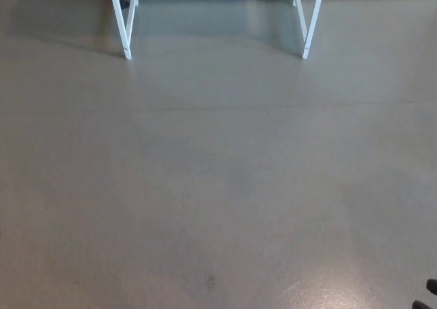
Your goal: The robot walk towards a table in front and uses its left hand to pick up the pot from the base and pour water to the cup on the right hand side
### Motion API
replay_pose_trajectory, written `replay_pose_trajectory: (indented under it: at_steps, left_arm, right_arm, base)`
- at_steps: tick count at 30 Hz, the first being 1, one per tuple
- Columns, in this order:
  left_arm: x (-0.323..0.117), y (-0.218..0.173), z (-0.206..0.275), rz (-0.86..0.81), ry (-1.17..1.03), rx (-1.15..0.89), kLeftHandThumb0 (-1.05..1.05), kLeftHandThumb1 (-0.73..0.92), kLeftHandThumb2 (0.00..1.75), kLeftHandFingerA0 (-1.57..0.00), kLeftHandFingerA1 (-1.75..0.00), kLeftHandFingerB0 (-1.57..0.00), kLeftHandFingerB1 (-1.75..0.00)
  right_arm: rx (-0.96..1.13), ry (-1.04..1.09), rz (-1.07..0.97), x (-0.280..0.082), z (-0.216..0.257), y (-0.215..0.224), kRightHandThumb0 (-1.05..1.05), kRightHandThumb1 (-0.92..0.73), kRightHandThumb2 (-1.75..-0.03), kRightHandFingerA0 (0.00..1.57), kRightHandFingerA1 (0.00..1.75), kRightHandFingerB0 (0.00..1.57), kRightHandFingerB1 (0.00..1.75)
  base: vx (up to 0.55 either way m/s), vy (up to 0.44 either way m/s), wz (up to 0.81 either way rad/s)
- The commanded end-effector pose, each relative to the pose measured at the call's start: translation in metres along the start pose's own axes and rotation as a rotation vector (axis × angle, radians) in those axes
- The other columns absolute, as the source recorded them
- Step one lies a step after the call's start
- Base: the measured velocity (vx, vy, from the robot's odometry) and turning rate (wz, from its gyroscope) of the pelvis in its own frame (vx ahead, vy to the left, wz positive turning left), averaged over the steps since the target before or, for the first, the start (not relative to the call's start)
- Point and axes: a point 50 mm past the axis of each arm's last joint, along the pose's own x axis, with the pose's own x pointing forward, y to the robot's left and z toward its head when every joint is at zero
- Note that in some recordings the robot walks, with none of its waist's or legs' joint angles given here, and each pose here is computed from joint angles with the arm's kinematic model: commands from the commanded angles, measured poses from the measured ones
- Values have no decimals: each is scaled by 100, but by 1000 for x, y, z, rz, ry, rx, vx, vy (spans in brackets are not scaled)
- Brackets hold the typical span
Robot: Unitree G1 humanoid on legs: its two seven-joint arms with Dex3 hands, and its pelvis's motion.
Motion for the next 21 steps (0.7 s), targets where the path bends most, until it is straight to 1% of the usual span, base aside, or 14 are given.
replay_pose_trajectory:
  at_steps: [1,6,8,10,13,16,17,19,21]
  left_arm:
    - [-4,7,0,-24,-35,-16,-6,47,53,-41,-40,-48,-35]
    - [-5,7,-3,-23,-29,-12,-7,47,53,-41,-40,-49,-36]
    - [-5,9,-3,-26,-27,-8,-7,46,54,-40,-40,-49,-36]
    - [-5,9,-4,-36,-24,-3,-8,45,54,-39,-40,-48,-36]
    - [-6,10,-5,-34,-20,-1,-7,46,54,-40,-40,-48,-36]
    - [-6,10,-5,-35,-20,-1,-7,46,54,-40,-40,-48,-36]
    - [-6,10,-6,-38,-17,7,-8,46,54,-39,-40,-47,-36]
    - [-6,11,-6,-37,-11,2,-8,47,54,-37,-40,-46,-36]
    - [-6,11,-7,-36,-10,-2,-8,47,54,-37,-40,-46,-36]
  right_arm:
    - [27,-19,7,-5,-6,-10,-42,-13,-85,71,80,35,69]
    - [29,-17,8,-8,-12,-13,-45,-15,-84,70,80,36,69]
    - [2,-5,1,-9,-15,-14,-49,-18,-85,67,78,34,67]
    - [4,7,-18,-10,-20,-15,-45,-17,-85,72,79,34,67]
    - [24,11,-15,-12,-24,-16,-44,-17,-85,73,80,35,67]
    - [24,10,-15,-12,-24,-16,-44,-17,-85,73,80,35,67]
    - [30,13,-14,-13,-28,-17,-44,-17,-85,71,80,32,67]
    - [23,14,-14,-14,-30,-17,-47,-17,-85,70,81,33,68]
    - [19,13,-14,-15,-31,-17,-47,-17,-85,70,81,33,68]
  base:
    - [0,0,0]
    - [0,0,0]
    - [0,0,0]
    - [0,0,0]
    - [0,0,0]
    - [297,140,9]
    - [327,177,-31]
    - [317,167,50]
    - [164,87,-10]
